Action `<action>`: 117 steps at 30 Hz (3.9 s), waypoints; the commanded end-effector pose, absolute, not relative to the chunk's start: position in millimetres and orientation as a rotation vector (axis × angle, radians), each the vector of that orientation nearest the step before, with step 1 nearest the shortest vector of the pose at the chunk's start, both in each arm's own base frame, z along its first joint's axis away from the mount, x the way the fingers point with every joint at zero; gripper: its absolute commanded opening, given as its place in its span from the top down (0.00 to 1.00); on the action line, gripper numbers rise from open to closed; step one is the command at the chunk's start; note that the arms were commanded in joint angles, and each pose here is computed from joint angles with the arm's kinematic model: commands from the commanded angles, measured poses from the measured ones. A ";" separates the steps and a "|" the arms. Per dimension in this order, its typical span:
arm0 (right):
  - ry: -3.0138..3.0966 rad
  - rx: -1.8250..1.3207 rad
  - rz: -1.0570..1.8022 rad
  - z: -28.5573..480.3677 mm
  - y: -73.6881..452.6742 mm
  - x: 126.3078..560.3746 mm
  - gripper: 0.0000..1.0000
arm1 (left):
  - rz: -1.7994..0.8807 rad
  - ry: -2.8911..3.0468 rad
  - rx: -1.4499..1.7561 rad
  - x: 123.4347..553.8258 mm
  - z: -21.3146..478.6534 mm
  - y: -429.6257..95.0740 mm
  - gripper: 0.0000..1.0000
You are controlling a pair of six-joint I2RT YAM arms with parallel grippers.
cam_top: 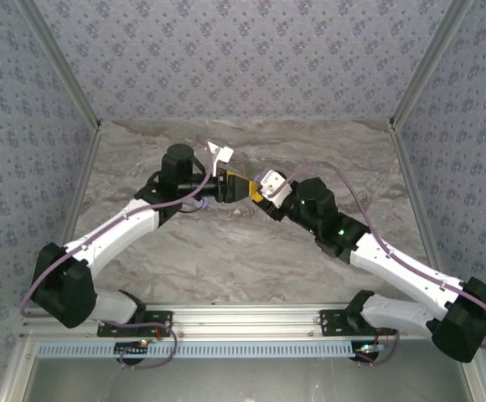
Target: Insert wireless bluetooth earbuds into charging case
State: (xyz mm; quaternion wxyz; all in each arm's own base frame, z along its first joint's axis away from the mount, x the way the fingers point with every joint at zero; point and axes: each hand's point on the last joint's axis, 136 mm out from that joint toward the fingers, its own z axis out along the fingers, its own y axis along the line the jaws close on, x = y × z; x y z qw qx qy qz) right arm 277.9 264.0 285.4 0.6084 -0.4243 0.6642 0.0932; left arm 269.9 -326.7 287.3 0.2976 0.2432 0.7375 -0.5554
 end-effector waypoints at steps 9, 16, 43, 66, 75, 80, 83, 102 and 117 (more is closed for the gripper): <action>1.531 -0.989 0.170 284.8 261.8 281.7 0.51 | -1.577 1.880 0.781 259.6 301.7 -353.0 0.66; 1.590 -0.985 0.182 280.7 252.9 283.4 0.40 | -1.559 1.879 0.790 259.9 301.8 -352.2 0.79; 1.581 -1.124 0.782 321.5 225.7 236.8 0.15 | -1.139 1.405 1.173 219.7 315.0 -340.5 1.00; 1.652 -1.098 0.689 318.4 238.2 269.7 0.25 | -1.143 1.398 1.209 210.6 311.3 -337.7 1.00; 1.653 -1.081 0.671 326.5 235.5 278.1 0.25 | -1.133 1.411 1.216 210.9 307.4 -337.1 1.00; 1.661 -1.066 0.662 328.4 232.5 281.5 0.25 | -1.131 1.420 1.217 211.4 304.7 -337.2 1.00; 1.659 -1.064 0.670 329.9 232.2 281.1 0.25 | -1.129 1.423 1.217 212.0 303.6 -337.3 1.00; 2.171 -0.538 0.563 261.3 156.4 305.3 0.27 | -1.016 1.435 1.053 223.3 304.8 -318.1 1.00; 2.816 -0.068 0.340 80.4 123.3 353.8 0.43 | -1.002 1.452 1.031 220.8 303.9 -312.4 1.00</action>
